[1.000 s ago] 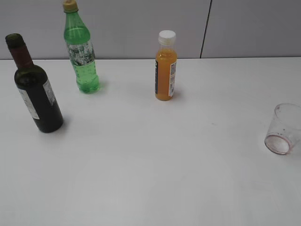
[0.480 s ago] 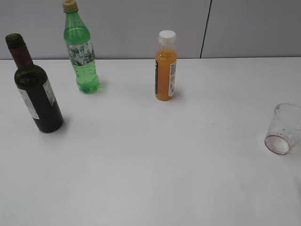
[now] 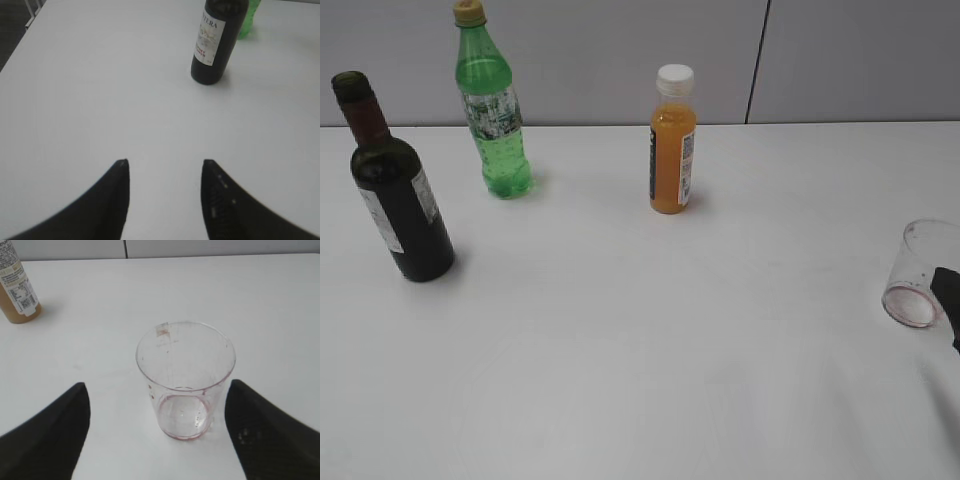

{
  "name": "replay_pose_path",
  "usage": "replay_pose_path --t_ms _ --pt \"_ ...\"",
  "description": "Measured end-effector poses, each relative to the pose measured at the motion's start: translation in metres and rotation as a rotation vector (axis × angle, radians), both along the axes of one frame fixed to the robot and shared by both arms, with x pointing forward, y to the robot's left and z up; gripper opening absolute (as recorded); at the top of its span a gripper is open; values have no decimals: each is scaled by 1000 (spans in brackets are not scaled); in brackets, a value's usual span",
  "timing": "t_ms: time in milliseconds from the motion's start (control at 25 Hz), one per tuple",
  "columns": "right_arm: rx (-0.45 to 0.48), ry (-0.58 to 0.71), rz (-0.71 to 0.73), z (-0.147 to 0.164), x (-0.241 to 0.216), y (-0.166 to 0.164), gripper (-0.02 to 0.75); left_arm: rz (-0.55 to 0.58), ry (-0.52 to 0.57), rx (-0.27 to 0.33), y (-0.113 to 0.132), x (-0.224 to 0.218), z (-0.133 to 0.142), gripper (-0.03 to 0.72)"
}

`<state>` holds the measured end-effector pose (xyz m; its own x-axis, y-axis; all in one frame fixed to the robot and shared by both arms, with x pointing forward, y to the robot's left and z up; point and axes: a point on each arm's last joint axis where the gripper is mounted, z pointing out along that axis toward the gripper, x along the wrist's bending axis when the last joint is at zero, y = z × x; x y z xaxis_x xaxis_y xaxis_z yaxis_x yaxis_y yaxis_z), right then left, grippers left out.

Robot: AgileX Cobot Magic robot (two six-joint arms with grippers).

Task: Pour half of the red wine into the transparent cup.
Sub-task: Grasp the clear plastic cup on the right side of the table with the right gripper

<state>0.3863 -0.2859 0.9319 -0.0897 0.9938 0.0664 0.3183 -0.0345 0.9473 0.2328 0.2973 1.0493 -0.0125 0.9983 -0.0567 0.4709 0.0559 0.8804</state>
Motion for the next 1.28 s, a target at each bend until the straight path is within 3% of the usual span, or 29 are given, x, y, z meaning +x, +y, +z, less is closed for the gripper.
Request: replay_pose_path --t_ms 560,760,1280 --pt "12 97 -34 -17 6 -2 638 0 0 0 0 0 0 332" --pt "15 120 -45 -21 7 -3 678 0 0 0 0 0 0 332" --pt "24 158 -73 -55 20 -4 684 0 0 0 0 0 0 332"
